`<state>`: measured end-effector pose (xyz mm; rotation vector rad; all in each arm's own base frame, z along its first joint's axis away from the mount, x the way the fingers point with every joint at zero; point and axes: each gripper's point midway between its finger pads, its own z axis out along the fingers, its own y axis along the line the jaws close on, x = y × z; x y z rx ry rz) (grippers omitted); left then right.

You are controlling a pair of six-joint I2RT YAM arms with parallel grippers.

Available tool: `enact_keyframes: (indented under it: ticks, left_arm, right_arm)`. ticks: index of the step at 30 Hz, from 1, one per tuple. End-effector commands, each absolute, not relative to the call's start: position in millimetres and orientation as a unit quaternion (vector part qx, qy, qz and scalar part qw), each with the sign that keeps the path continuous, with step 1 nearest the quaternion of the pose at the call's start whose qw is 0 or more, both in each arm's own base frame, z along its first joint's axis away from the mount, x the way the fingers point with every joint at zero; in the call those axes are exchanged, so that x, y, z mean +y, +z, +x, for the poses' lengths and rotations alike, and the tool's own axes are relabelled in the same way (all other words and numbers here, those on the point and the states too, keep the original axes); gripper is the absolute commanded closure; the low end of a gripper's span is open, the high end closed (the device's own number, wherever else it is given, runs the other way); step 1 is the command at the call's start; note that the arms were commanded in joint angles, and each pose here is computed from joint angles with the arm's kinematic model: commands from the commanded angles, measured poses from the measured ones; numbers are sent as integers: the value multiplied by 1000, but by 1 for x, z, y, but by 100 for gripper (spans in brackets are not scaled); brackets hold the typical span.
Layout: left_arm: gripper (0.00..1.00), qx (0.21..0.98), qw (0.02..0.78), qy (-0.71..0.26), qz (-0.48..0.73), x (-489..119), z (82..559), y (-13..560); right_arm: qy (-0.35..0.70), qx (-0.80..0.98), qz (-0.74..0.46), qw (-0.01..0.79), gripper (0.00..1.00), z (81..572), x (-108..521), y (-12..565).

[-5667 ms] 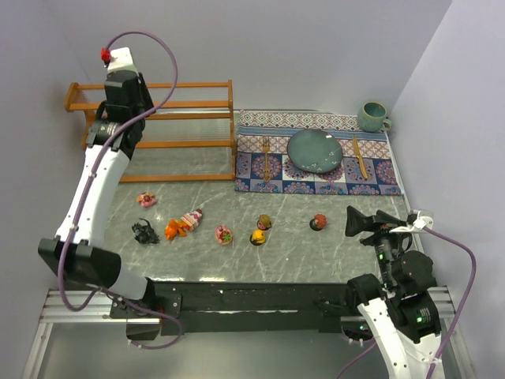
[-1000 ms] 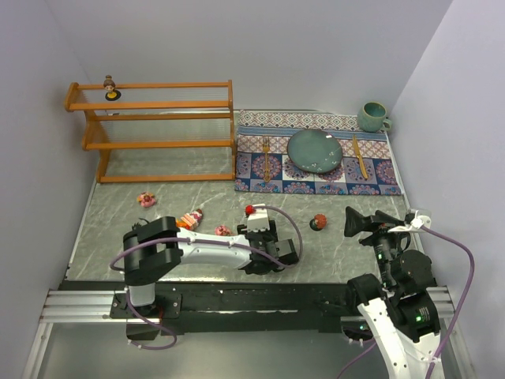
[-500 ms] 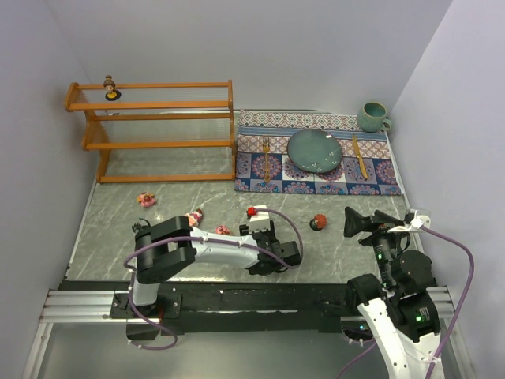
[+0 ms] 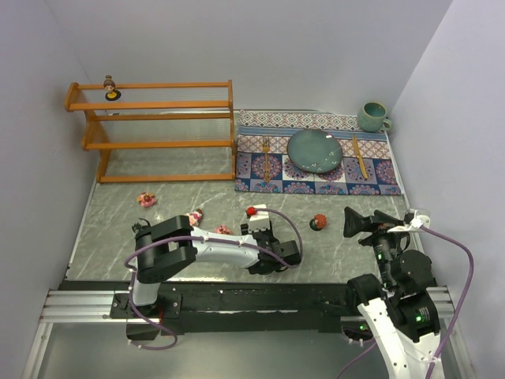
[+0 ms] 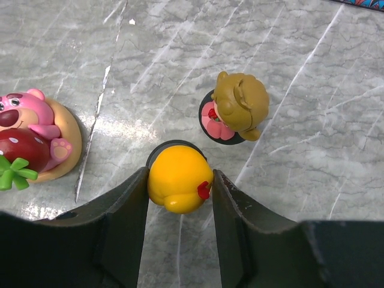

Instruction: Place and organize the plastic toys onto the shelf

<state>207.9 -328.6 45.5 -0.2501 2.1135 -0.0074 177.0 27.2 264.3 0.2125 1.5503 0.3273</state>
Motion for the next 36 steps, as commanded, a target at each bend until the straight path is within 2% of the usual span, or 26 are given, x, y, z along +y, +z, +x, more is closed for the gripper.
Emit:
enact_keyframes:
  ticks: [1,6,17,25,36]
  left_arm:
    - [66,850,512,-5,-122,-319,215,66]
    - [69,845,523,-2,-112,-310,215,88]
    - [67,859,508,-23,-51,-295,241,154]
    - [65,847,526,-61,-46,-258,285,241]
    - [59,811,583,-25,-42,-189,337,352]
  right_arm:
    - [179,599,94,775,0,139,17,302]
    - [177,599,94,775,0,139,17,303]
    - [177,601,93,774,0,140,18,302]
    - [176,600,97,774,0,140,16,302]
    - [175,599,98,775,0,139,15,302]
